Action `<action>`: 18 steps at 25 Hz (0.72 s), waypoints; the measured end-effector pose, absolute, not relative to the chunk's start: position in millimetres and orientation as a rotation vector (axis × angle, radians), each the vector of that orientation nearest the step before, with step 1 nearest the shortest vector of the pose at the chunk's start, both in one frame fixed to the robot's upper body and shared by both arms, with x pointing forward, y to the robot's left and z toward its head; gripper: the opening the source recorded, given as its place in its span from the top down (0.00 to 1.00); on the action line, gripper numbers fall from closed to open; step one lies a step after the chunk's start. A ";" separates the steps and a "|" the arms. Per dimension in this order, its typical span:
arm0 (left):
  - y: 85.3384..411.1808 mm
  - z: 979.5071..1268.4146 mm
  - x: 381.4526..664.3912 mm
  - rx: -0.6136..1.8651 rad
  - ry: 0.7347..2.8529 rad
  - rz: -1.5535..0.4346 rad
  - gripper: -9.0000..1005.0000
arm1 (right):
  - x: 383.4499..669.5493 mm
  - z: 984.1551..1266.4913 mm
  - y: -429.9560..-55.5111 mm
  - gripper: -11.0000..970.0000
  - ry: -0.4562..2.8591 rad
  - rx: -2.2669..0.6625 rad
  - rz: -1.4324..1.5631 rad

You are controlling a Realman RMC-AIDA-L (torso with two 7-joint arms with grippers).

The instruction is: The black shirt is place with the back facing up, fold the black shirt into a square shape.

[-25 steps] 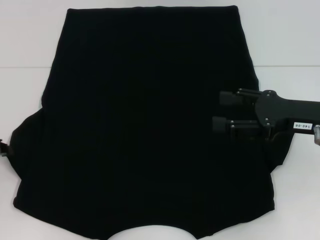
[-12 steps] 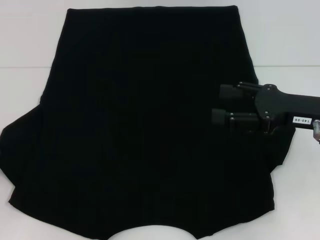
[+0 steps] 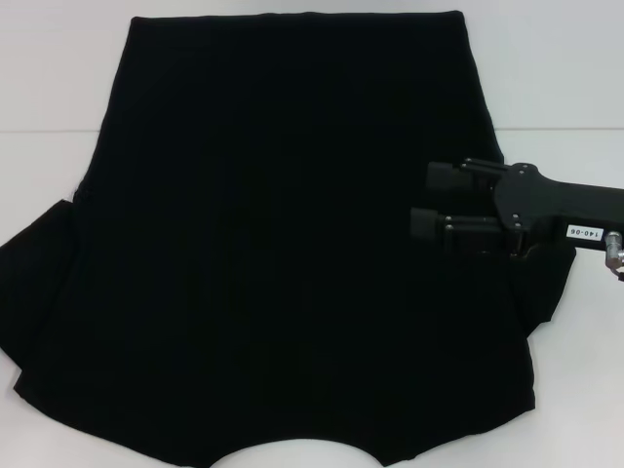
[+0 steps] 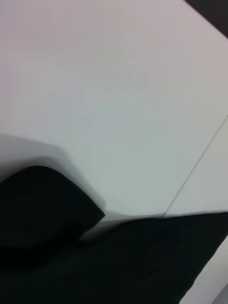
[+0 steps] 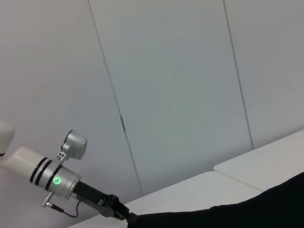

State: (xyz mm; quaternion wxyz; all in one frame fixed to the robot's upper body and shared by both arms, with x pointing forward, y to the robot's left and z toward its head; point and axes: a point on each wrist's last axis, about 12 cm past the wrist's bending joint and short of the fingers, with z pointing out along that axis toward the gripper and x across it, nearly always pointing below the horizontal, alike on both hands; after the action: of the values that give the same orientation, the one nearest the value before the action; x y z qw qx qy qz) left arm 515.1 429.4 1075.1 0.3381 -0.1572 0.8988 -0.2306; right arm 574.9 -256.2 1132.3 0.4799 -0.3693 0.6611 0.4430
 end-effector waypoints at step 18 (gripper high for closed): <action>439.0 1073.8 504.8 -0.480 2.280 -0.607 0.99 | 576.3 1135.1 -258.2 0.09 1.599 -0.884 1.074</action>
State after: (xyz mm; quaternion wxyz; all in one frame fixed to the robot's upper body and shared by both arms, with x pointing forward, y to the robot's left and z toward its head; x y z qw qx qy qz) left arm 504.8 439.0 1073.8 0.3589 -0.1860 0.8838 -0.2355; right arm 576.3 -258.2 1135.1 0.4893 -0.3637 0.6581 0.4418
